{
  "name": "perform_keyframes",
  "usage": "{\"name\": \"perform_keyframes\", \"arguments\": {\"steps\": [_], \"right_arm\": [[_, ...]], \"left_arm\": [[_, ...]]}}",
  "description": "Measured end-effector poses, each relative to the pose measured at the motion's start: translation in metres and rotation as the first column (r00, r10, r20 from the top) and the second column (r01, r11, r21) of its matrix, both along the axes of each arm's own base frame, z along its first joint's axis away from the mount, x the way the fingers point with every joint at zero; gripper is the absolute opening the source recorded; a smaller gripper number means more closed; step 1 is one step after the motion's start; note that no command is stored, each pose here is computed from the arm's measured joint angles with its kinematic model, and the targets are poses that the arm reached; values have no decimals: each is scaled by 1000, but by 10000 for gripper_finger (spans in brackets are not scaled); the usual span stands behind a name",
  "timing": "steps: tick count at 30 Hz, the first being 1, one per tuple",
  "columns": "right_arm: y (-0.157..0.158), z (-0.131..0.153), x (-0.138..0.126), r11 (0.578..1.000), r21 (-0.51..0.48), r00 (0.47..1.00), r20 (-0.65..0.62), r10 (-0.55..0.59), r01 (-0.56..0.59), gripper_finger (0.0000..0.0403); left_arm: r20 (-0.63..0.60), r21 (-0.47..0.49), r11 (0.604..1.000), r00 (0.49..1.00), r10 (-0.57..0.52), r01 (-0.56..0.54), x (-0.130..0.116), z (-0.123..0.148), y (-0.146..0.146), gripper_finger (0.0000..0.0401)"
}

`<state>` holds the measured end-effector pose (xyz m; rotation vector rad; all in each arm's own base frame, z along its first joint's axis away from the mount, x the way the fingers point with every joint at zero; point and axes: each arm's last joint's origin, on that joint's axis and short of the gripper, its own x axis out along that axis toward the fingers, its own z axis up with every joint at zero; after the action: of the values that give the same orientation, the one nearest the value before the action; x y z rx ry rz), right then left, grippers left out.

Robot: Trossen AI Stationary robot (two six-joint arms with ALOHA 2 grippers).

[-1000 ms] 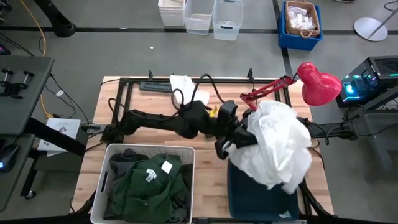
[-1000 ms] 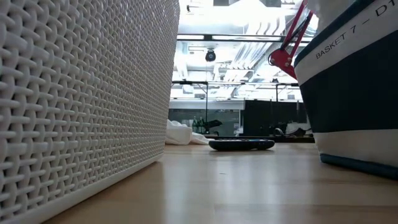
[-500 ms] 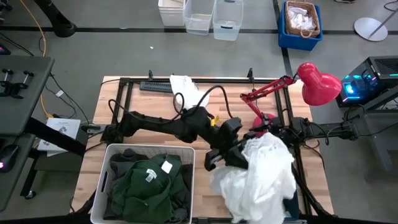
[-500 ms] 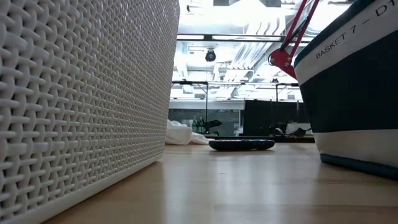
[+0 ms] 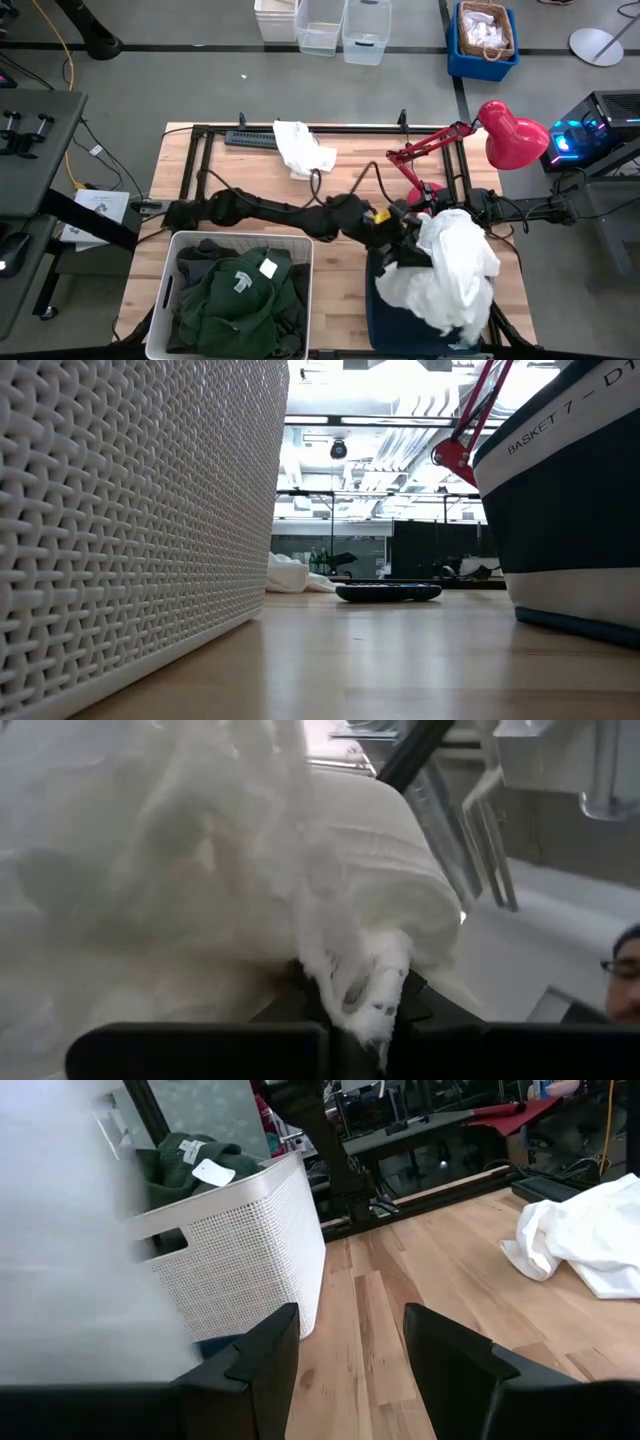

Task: Sort clothes
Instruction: Put the white blouse into the blue bin, then put the white pants into the blue bin

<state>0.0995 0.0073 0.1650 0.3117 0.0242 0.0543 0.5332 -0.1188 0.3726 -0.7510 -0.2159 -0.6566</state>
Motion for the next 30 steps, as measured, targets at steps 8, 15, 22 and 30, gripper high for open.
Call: {"name": "perform_keyframes", "arguments": {"steps": [8, 15, 22, 30], "right_arm": [[0, 0, 0, 1000, 0, 1000, -2, 0, 0, 179], [0, 0, 0, 1000, 0, 1000, -3, 0, 0, 179], [0, 0, 0, 1000, 0, 1000, -3, 0, 0, 179], [0, 0, 0, 1000, 0, 1000, -3, 0, 0, 179]], "left_arm": [[-217, 17, 998, 974, -61, 67, 19, -58, -25, 23], [-426, 201, 970, 904, -42, 139, 16, -87, -43, 126], [-323, 250, 917, 920, -223, 310, 0, -48, -46, 229], [-412, 550, 826, 900, 143, 121, -55, 24, 16, 248]]}}
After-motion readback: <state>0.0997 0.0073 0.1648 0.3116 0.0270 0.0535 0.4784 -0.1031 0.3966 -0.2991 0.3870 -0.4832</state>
